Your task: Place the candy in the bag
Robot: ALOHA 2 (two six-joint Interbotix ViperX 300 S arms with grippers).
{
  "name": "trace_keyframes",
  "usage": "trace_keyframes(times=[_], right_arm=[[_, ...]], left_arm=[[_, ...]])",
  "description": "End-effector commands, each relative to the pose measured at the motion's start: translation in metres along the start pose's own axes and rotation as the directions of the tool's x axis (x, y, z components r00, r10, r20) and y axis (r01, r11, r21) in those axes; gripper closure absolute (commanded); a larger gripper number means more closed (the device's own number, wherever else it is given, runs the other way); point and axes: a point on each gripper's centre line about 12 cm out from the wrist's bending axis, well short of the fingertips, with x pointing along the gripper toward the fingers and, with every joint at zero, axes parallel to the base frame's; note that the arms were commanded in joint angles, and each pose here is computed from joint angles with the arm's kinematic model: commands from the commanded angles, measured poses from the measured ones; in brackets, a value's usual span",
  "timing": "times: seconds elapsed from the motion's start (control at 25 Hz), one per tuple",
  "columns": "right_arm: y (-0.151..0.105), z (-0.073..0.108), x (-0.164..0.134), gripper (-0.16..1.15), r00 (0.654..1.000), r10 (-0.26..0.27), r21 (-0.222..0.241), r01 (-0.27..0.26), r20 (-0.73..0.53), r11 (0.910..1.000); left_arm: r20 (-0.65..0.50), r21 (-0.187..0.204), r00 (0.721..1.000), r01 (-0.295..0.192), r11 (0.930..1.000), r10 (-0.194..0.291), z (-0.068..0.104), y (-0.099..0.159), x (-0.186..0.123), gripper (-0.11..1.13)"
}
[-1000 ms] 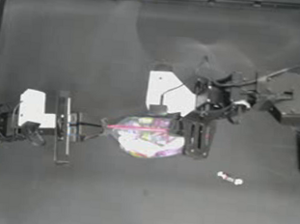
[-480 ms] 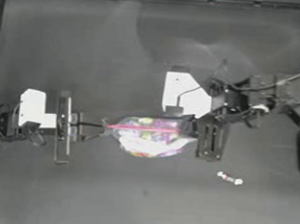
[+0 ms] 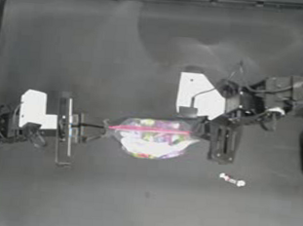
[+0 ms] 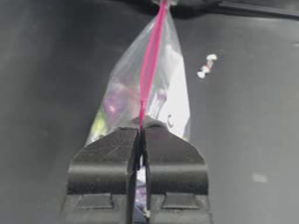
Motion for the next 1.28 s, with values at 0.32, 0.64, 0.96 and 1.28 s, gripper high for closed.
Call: trace_keyframes(times=[0.32, 0.64, 0.96, 1.28], right_arm=[[-0.001, -0.012, -0.016, 0.72, 1.0, 0.0, 0.03, -0.001, 0.028, 0.9995], [0.002, -0.018, -0.015, 0.72, 0.999, 0.005, 0.028, -0.006, 0.039, 0.9996], [0.002, -0.026, -0.017, 0.72, 0.999, 0.011, 0.037, -0.013, 0.05, 0.9992], [0.004, -0.025, -0.017, 0.72, 0.997, 0.012, 0.026, -0.014, 0.072, 0.9996]], left_arm=[[0.021, -0.005, 1.0, -0.002, 1.0, 0.002, 0.006, 0.0, -0.001, 0.68], [0.024, -0.007, 1.0, -0.003, 1.0, 0.003, 0.007, 0.0, 0.0, 0.68], [0.026, -0.008, 1.0, -0.002, 1.0, 0.003, 0.008, 0.0, 0.001, 0.68], [0.024, -0.006, 1.0, -0.001, 1.0, 0.001, 0.008, -0.001, 0.005, 0.68]])
